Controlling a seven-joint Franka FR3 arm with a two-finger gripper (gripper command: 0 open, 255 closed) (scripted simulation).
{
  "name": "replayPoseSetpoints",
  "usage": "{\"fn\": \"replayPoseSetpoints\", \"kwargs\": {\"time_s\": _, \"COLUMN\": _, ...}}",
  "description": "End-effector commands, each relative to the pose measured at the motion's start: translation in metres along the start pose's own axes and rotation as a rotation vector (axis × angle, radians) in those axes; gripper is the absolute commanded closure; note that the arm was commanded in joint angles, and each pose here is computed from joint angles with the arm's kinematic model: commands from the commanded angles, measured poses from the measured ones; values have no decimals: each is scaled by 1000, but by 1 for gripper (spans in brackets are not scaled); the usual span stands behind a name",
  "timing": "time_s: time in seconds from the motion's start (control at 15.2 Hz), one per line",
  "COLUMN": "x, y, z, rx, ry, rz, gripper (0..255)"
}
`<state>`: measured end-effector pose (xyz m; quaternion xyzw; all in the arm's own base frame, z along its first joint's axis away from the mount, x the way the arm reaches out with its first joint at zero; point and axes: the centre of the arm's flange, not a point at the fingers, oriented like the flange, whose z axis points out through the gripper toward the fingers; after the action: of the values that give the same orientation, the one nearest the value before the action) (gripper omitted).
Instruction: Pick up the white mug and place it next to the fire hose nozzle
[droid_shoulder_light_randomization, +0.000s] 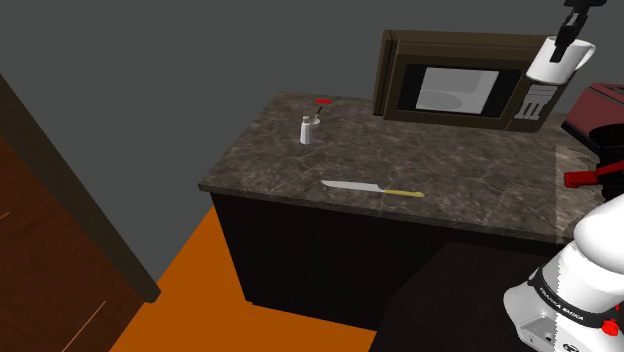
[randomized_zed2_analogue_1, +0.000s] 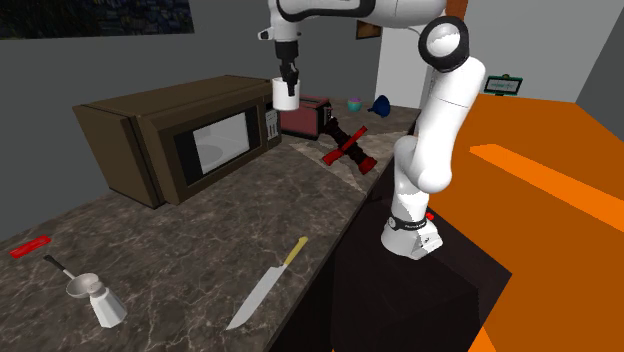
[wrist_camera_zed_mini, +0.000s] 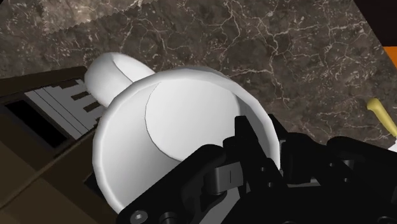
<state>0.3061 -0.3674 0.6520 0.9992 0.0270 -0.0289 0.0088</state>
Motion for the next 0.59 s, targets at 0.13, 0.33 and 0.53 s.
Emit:
{"fn": "replayPoseSetpoints", "kwargs": {"time_s": 0.13, "x": -28, "y": 38, "z": 2, "rx": -1, "ry": 0, "rz": -2, "gripper": 255}}
{"fn": "replayPoseSetpoints", "kwargs": {"time_s": 0.33, "x": -27, "y": 37, "z": 18, "rx": -1, "ry": 0, "rz": -2, "gripper": 255}}
{"fn": "replayPoseSetpoints", "kwargs": {"time_s": 0.53, "x": -26, "y": 37, "z": 34, "rx": -1, "ry": 0, "rz": -2, "gripper": 255}}
